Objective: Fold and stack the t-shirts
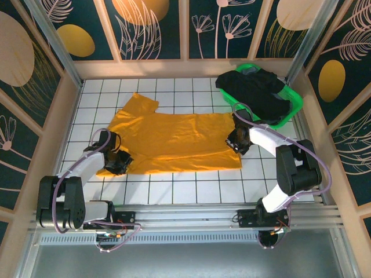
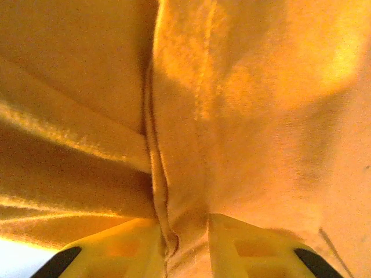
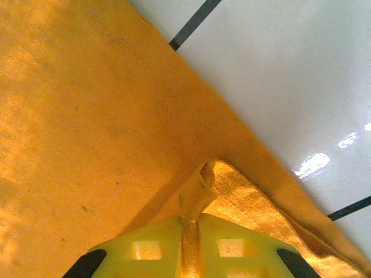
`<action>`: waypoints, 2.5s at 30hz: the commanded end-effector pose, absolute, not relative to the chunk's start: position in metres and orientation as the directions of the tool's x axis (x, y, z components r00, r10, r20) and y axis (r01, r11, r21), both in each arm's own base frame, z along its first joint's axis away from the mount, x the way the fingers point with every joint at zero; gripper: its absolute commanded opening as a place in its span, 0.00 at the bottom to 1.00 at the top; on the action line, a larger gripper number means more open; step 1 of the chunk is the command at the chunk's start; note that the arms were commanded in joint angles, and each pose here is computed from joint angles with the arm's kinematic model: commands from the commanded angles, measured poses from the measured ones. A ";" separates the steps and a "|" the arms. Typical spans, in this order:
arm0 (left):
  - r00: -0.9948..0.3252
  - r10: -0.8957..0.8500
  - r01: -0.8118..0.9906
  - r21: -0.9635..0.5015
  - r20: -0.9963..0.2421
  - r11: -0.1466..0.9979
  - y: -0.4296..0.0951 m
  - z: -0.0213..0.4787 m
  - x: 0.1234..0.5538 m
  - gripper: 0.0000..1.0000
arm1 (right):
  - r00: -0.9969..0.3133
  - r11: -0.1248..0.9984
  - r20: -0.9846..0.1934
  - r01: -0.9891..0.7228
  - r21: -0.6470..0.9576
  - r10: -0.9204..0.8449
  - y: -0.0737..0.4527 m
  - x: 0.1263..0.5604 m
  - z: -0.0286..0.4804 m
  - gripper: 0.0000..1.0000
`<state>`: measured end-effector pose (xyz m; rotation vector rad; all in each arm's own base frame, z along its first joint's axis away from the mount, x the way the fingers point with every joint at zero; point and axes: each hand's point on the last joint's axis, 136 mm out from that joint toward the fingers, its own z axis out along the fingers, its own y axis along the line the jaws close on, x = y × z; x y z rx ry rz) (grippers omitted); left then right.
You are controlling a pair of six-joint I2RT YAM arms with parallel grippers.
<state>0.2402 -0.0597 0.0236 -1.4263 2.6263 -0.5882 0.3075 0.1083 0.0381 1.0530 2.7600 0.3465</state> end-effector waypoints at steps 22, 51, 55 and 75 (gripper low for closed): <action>-0.553 -0.821 -0.803 -0.353 0.142 0.480 -0.077 0.030 0.236 0.26 | -0.739 0.728 -0.069 0.636 0.256 0.671 0.103 0.308 0.039 0.14; -0.762 -0.645 -0.588 -0.358 -0.057 0.726 -0.081 0.057 0.373 0.01 | -0.675 0.645 0.004 0.706 0.291 0.738 0.110 0.350 0.043 0.33; -0.801 -0.592 -0.522 -0.384 -0.086 0.762 -0.087 0.061 0.391 0.16 | -0.672 0.645 -0.017 0.702 0.303 0.740 0.111 0.360 0.046 0.35; -0.700 -0.682 -0.612 -0.314 -0.211 0.726 -0.028 0.092 0.358 0.44 | -0.847 0.850 -0.168 0.454 0.267 0.505 0.136 0.323 0.047 0.10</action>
